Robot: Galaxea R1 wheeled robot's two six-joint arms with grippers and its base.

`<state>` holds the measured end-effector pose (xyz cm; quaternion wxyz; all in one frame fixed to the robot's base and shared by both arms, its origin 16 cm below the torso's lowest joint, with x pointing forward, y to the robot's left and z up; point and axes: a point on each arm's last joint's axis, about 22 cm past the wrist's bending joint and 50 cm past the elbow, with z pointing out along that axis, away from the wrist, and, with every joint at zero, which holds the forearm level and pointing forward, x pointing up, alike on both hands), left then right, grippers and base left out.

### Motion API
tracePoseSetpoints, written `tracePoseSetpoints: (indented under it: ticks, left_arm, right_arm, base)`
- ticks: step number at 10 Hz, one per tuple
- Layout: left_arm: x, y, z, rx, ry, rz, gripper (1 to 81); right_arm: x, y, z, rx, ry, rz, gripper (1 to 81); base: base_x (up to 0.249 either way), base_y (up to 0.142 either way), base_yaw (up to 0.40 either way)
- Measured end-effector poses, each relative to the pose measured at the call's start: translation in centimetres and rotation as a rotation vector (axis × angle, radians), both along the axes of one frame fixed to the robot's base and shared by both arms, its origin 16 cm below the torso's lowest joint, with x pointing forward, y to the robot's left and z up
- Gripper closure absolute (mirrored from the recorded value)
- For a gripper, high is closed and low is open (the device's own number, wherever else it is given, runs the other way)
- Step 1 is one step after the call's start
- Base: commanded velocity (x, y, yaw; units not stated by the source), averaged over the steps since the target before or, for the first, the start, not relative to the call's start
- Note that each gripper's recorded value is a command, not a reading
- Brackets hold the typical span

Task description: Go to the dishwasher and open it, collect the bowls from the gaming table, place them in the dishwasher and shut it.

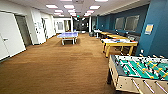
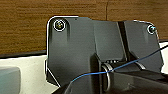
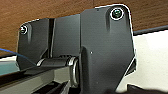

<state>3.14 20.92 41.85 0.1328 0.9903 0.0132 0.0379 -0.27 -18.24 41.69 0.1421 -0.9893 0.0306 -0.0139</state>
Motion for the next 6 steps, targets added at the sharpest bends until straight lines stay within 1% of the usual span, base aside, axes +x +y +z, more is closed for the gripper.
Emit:
tracePoseSetpoints:
  ticks: [1,2,3,4,5,6]
  left_arm:
    - [-0.37,1.24,-0.1,0.018,0.004,0.001,1.0]
    - [-0.91,1.43,-0.14,0.021,0.014,0.0,1.0]
    - [-0.59,1.32,-0.12,0.02,0.01,0.0,1.0]
    - [-0.22,0.77,-0.07,0.012,0.003,0.0,1.0]
    - [-0.42,0.78,-0.08,0.012,0.006,0.0,1.0]
    - [-0.59,0.8,-0.09,0.013,0.008,0.0,1.0]
  right_arm:
    - [-0.13,1.07,0.11,0.016,0.0,0.001,1.0]
    - [-0.65,1.62,0.15,0.023,0.008,0.002,1.0]
    - [-0.6,1.56,0.15,0.022,0.007,0.001,1.0]
    - [-0.32,1.16,0.12,0.017,0.002,0.0,1.0]
    - [-0.44,0.72,0.07,0.012,0.004,0.001,1.0]
    - [-0.51,0.81,0.08,0.013,0.006,0.001,1.0]
  base:
    - [0.154,0.0,0.0]
    - [0.154,0.0,0.0]
    - [0.154,0.0,0.0]
    - [0.158,0.0,0.0]
    - [0.159,0.0,0.0]
    - [0.16,0.0,0.0]
